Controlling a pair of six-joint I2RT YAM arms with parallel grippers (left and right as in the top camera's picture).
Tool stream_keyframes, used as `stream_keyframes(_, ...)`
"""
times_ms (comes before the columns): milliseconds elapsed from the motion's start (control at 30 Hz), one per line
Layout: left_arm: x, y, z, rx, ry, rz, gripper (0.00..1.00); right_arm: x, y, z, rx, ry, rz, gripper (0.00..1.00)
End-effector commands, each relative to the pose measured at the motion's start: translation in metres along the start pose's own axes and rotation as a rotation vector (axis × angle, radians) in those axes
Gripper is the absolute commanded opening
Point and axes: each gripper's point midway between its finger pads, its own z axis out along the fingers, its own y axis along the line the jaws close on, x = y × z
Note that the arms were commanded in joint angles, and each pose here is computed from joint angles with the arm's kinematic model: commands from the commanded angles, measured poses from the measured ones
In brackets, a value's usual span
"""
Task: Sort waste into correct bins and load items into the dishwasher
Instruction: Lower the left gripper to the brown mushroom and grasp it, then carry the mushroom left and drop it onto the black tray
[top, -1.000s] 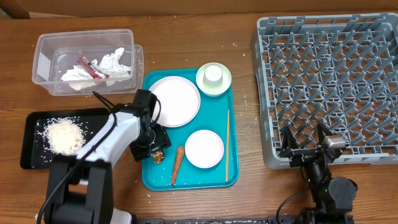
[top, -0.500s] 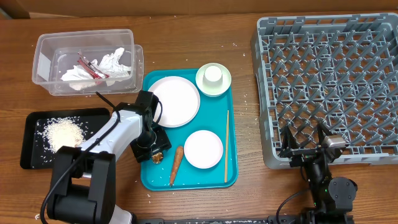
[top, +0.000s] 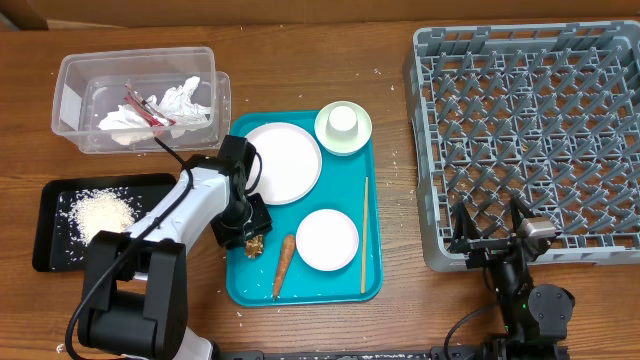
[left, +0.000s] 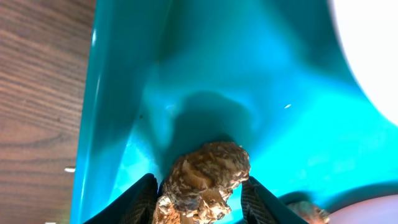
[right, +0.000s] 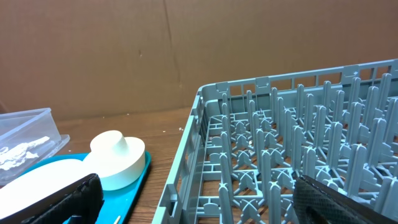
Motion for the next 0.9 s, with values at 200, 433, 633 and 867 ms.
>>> stream_keyframes(200,0.003,0.008,0.007,-0.036,0.010,0.071,0.57,0.002,0.001,0.000,-0.004,-0.004,-0.001,1.00)
stream_keyframes(433,0.005,0.000,0.009,-0.031,-0.004,0.121,0.60,0.002,0.001,0.000,-0.004,-0.004,-0.001,1.00)
stream_keyframes(633,0.012,0.000,0.014,-0.039,0.004,0.139,0.57,0.002,0.001,0.000,-0.004,-0.004,-0.001,1.00)
stream_keyframes(867,0.013,0.004,0.019,-0.055,-0.001,0.141,0.53,0.002,0.001,0.000,-0.004,-0.004,-0.001,1.00)
